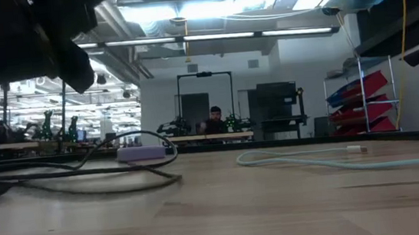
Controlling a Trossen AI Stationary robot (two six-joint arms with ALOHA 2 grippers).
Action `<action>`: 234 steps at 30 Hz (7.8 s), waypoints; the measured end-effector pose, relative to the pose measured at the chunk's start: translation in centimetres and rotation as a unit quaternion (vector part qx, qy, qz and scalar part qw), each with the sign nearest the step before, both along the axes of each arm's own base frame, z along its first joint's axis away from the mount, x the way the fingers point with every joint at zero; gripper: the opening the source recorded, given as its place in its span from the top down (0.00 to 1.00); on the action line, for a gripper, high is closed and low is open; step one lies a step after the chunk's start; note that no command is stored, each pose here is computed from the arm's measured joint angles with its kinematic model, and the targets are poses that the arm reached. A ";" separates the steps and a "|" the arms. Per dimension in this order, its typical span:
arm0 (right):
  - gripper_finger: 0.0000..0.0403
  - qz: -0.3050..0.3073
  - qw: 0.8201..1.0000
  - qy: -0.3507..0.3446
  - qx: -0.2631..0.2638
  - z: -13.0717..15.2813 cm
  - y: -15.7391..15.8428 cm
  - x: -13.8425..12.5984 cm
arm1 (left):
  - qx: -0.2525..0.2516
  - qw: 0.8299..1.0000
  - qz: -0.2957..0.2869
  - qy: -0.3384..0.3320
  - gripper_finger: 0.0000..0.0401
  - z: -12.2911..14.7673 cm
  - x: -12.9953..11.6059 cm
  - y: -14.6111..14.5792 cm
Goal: Insert USB
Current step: Insert the black usb cable into the purple outlet extension
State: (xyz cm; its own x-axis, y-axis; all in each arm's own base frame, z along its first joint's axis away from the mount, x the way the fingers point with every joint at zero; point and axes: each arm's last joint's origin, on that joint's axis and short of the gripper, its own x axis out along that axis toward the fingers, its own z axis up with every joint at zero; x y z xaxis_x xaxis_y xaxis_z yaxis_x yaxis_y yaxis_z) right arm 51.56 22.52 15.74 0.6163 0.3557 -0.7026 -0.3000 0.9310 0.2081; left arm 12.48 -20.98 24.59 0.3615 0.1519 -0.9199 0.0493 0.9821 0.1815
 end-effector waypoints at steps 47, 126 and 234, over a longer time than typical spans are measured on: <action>0.03 -0.073 0.980 0.093 -0.158 3.5 -0.6 -3.4 | -0.126 0.946 -0.084 -0.288 0.22 -11.9 2.7 -2.9; 0.03 -0.216 0.901 0.051 -0.372 5.0 -12.6 -0.8 | 0.062 0.983 0.147 -0.093 0.22 -6.2 -1.7 13.0; 0.03 -0.127 0.956 0.075 -0.254 1.1 -8.8 -1.7 | -0.067 0.993 0.016 0.098 0.70 -10.1 6.7 11.8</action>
